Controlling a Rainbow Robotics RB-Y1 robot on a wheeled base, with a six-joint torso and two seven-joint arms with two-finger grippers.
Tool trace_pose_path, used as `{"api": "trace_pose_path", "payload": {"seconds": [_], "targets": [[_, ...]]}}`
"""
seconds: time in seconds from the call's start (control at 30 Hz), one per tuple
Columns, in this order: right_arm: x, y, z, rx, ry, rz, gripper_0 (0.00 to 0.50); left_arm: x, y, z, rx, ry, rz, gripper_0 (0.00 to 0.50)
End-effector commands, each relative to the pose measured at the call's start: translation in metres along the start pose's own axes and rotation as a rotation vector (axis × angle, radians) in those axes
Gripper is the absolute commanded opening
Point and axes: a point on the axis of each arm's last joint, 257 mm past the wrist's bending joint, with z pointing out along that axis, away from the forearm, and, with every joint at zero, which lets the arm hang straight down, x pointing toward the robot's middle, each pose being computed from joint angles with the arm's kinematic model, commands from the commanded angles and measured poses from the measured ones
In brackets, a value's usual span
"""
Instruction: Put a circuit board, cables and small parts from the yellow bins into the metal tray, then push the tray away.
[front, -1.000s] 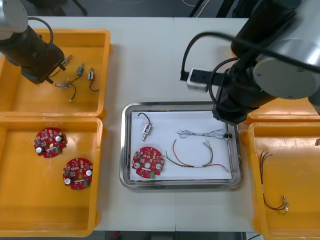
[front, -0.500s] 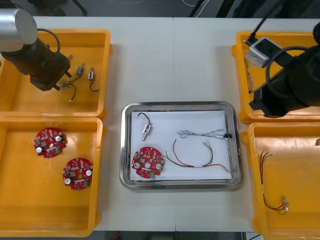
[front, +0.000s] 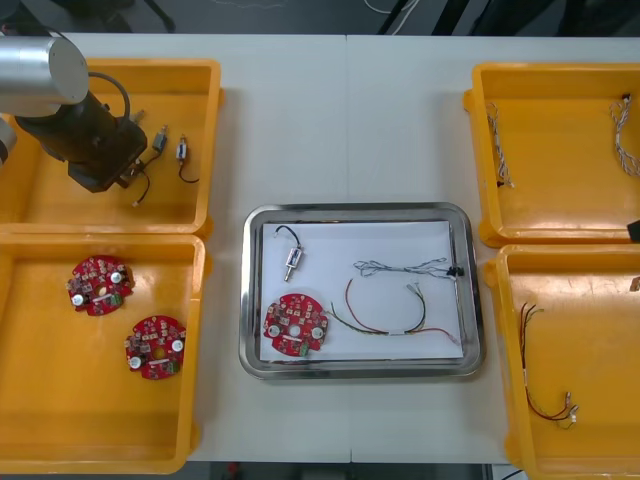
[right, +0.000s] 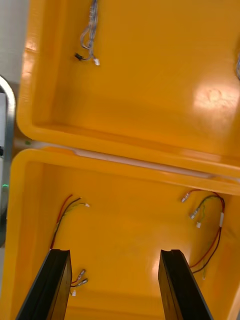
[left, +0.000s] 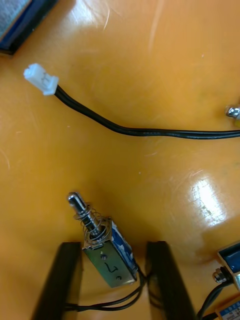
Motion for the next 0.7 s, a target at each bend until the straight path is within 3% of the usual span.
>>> {"api": "trace_pose_path", "payload": {"seconds": [0.03,0.27,0.47,0.7], "targets": [[0.018,-0.037,-0.011,0.064,0.017,0.067,0.5,0.004,-0.034,-0.014,0.044,-0.018,0.071,0.0],[0.041,-0.047,-0.003,0.053,0.066,0.131,0.5,0.004,-0.034,-0.014,0.043,-0.019,0.082,0.0],[0.049,-0.05,0.006,0.033,0.067,0.189,0.5,-0.004,-0.031,-0.02,0.04,-0.029,0.096,0.0],[0.068,-0.051,0.012,0.03,0.105,0.199,0.5,-0.019,-0.015,-0.046,-0.007,-0.036,0.135,0.0]]}}
